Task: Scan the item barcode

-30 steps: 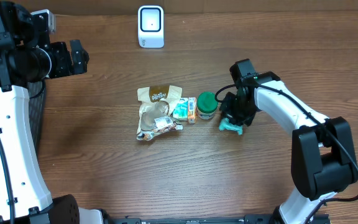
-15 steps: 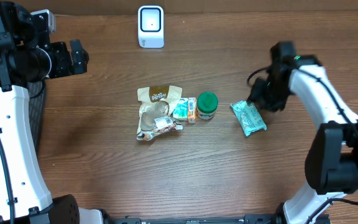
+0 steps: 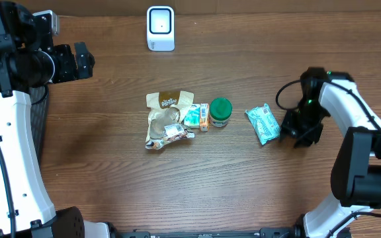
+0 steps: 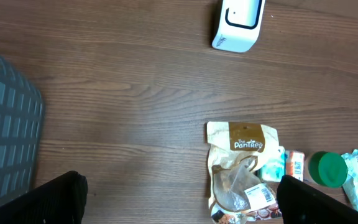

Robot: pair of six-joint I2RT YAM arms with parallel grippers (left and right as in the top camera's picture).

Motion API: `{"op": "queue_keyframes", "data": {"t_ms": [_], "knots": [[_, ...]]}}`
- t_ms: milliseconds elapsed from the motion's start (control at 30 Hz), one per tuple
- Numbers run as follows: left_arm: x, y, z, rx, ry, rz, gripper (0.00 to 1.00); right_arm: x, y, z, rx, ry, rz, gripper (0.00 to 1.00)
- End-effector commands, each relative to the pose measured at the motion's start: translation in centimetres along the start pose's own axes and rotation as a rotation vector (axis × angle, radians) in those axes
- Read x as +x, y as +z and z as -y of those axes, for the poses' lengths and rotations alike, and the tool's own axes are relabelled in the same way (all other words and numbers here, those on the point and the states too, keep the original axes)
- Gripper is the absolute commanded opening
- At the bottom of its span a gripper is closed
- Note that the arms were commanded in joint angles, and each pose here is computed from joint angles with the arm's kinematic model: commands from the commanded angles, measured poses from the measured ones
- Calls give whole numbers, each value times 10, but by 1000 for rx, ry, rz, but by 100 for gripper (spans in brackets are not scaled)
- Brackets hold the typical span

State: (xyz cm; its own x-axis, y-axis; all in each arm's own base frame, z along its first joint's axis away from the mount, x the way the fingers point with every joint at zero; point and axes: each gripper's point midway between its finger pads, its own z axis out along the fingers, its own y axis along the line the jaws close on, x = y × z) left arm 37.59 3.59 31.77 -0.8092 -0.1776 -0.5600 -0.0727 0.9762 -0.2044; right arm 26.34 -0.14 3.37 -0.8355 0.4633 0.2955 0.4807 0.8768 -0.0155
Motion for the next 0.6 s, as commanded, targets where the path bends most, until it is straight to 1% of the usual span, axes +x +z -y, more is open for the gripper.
{"op": "queue_keyframes", "data": {"t_ms": [0, 167, 333, 433, 567], "knots": [[-2, -2, 0, 7, -15, 8, 99, 9, 9, 8, 28, 0, -13, 41], [-2, -2, 0, 7, -15, 8, 99, 19, 27, 14, 39, 31, -44, 41], [-2, -2, 0, 7, -15, 8, 100, 22, 46, 8, -17, 34, -49, 42], [-2, -2, 0, 7, -15, 8, 100, 16, 48, 5, -29, 52, -22, 41], [-2, -2, 0, 7, -14, 8, 100, -2, 48, -3, -63, 42, 51, 41]]}}
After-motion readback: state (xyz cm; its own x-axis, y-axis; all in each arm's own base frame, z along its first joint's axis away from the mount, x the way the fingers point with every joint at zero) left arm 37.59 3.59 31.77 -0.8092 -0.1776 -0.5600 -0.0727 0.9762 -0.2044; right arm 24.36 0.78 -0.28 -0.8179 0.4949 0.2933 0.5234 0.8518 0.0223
